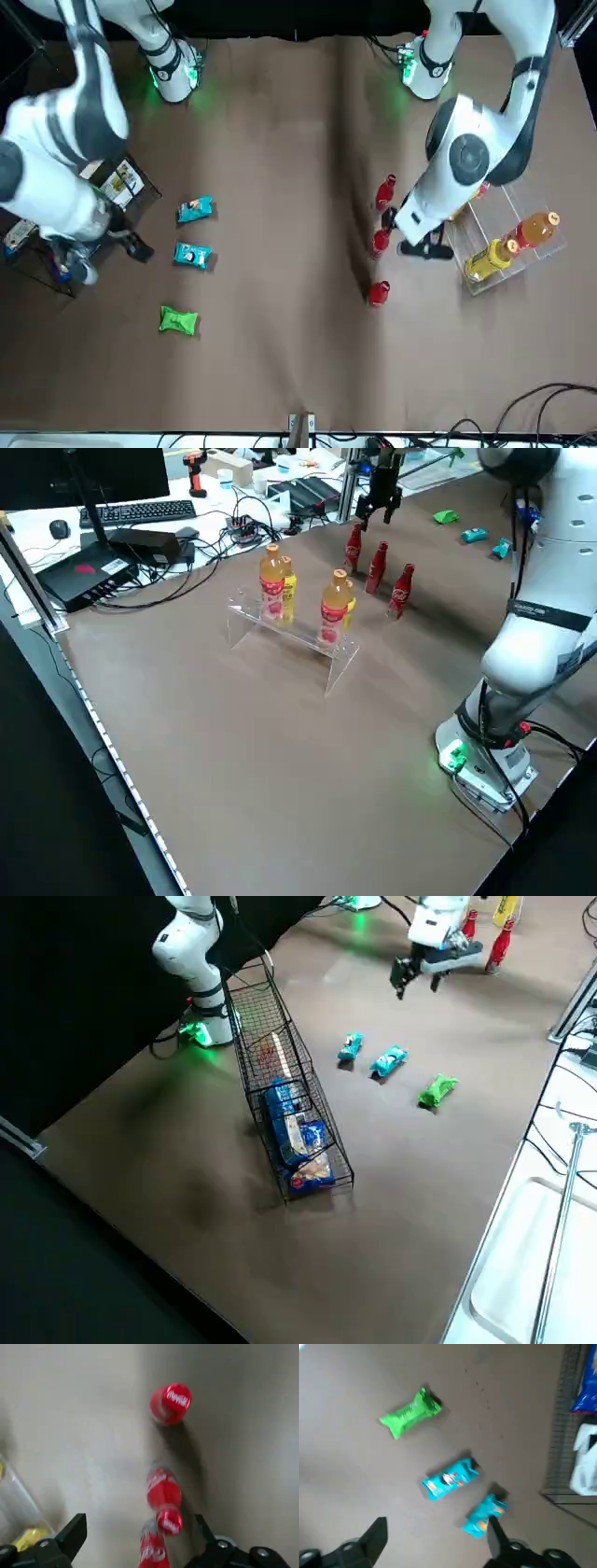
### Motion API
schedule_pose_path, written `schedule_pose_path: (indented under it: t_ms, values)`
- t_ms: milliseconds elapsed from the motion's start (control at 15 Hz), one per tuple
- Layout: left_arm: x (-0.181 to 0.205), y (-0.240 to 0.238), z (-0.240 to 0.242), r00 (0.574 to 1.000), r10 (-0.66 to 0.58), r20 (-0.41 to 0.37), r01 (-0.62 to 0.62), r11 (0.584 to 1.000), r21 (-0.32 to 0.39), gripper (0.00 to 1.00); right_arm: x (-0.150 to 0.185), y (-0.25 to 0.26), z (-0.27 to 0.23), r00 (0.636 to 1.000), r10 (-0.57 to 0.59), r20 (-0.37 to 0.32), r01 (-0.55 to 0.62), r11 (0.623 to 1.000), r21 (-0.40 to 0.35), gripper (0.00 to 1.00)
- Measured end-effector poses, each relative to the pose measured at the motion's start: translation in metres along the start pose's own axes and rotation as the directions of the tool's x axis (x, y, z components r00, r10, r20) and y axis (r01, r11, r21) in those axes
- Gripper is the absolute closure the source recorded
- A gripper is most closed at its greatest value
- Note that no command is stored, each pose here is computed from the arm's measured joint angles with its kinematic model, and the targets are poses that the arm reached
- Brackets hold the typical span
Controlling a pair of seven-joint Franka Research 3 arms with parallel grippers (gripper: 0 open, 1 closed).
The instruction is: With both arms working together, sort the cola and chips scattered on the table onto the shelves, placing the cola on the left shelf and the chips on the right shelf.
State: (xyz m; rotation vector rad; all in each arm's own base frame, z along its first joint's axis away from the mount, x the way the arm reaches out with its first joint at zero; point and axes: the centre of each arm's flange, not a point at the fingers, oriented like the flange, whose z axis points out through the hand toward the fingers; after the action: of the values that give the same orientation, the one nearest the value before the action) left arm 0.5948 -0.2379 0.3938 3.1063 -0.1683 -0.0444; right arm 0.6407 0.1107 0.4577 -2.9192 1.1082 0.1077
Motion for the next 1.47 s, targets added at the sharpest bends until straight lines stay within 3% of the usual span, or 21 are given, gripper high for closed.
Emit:
schedule_pose_path:
  t_ms: [133, 333, 467, 600, 800, 1067, 1400, 1467]
  values:
    - [0.017, 0.003, 0.021, 1.000, 0.005, -0.009, -0.005, 1.000, 0.005, 0.00, 0.002, -0.019, 0.033, 0.992, 0.121, -0.039, -0.121, 0.992, -0.016, 0.09]
    - [0.039, 0.007, 0.035, 0.999, -0.030, -0.037, 0.029, 0.999, -0.016, 0.00, 0.017, -0.033, 0.091, 0.950, 0.295, -0.098, -0.301, 0.953, -0.046, 0.11]
    - [0.047, 0.014, 0.039, 0.997, -0.040, -0.070, 0.038, 0.999, -0.027, 0.01, 0.026, -0.043, 0.122, 0.923, 0.368, -0.117, -0.373, 0.927, -0.027, 0.24]
    - [0.049, 0.019, 0.041, 0.995, -0.045, -0.087, 0.043, 0.999, -0.028, 0.03, 0.035, -0.053, 0.145, 0.899, 0.418, -0.129, -0.422, 0.907, -0.003, 0.26]
    - [0.049, 0.021, 0.042, 0.994, -0.055, -0.093, 0.053, 0.998, -0.030, 0.29, 0.048, -0.067, 0.171, 0.848, 0.511, -0.144, -0.507, 0.860, 0.063, 0.30]
    - [0.054, 0.020, 0.043, 0.989, -0.078, -0.125, 0.075, 0.997, -0.030, 0.31, 0.059, -0.075, 0.222, 0.812, 0.541, -0.218, -0.539, 0.839, 0.076, 0.31]
    - [0.058, 0.021, 0.045, 0.987, -0.081, -0.137, 0.078, 0.997, -0.023, 0.36, 0.063, -0.078, 0.250, 0.800, 0.555, -0.227, -0.547, 0.831, 0.103, 0.30]
    - [0.058, 0.022, 0.045, 0.987, -0.080, -0.138, 0.077, 0.997, -0.023, 0.36, 0.064, -0.078, 0.249, 0.798, 0.558, -0.227, -0.550, 0.829, 0.104, 0.36]
